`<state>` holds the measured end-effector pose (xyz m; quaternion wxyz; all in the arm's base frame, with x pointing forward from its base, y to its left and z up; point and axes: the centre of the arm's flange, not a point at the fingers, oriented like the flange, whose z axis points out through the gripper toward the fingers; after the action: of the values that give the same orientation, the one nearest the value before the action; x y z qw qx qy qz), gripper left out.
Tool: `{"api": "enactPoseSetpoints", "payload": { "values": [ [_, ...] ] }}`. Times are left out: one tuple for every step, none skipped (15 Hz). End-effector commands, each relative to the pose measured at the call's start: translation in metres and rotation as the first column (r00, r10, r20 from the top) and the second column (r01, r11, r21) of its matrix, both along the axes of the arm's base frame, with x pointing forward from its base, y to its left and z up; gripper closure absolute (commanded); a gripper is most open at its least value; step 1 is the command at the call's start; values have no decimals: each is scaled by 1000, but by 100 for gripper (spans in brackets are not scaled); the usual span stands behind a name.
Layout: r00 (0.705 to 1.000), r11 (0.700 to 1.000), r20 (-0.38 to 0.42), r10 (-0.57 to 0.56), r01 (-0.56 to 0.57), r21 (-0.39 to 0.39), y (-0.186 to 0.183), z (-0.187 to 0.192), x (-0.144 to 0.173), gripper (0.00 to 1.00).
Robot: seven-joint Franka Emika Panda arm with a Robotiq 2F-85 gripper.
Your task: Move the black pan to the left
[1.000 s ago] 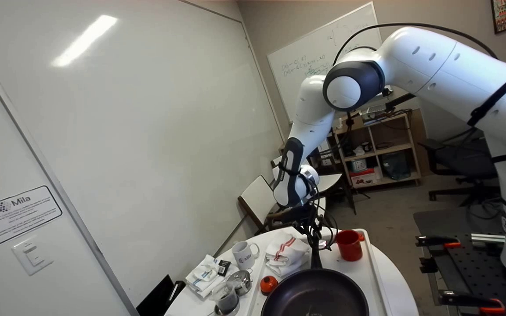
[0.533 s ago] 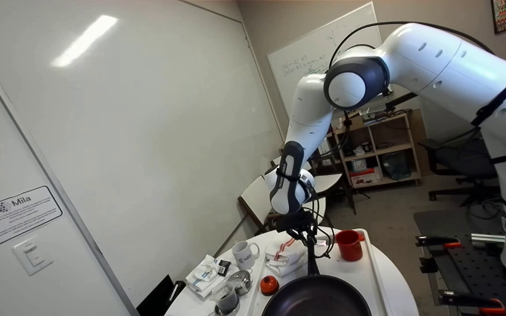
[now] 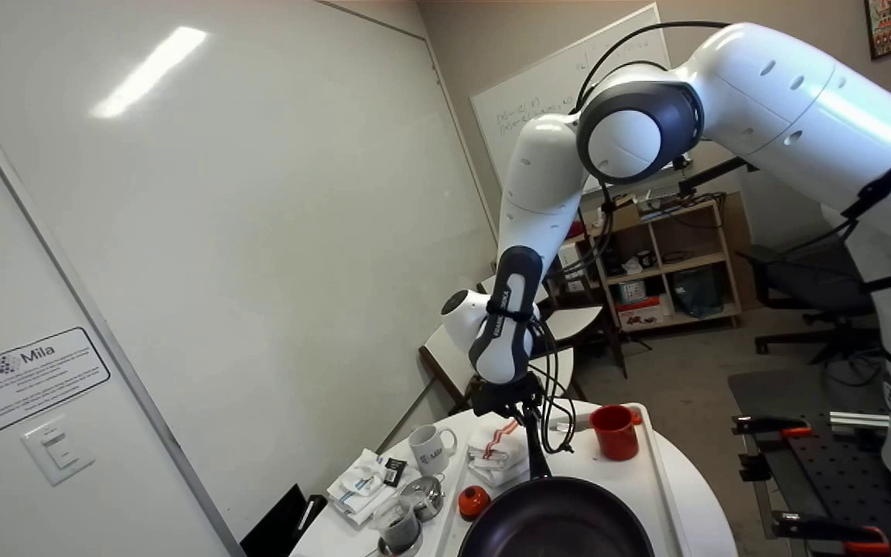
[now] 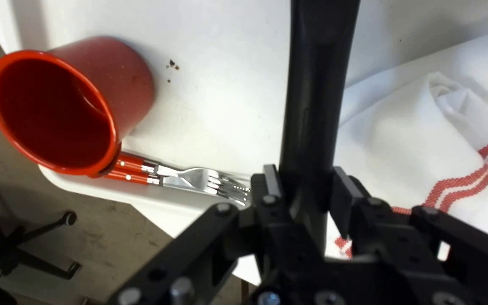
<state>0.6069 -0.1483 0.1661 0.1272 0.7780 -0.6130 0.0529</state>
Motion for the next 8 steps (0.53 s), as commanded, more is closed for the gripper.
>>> {"api": "enactPoseSetpoints", "payload": {
  "values": [
    [998, 995, 2, 58, -58, -79, 11, 24, -5, 92],
    [997, 993, 3, 73, -72, -92, 13, 27, -3, 92],
    [996, 991, 3, 84, -83, -105, 15, 29, -1, 92],
    [995, 988, 4, 97, -96, -118, 17, 31, 0, 92],
    [993, 984, 0, 120, -119, -136, 18, 33, 2, 92],
    [990, 979, -3, 140, -139, -150, 19, 36, 3, 92],
    [987, 974, -6, 158, -157, -162, 20, 39, 4, 92],
    [984, 969, -10, 175, -174, -176, 19, 41, 4, 92]
  ]
}}
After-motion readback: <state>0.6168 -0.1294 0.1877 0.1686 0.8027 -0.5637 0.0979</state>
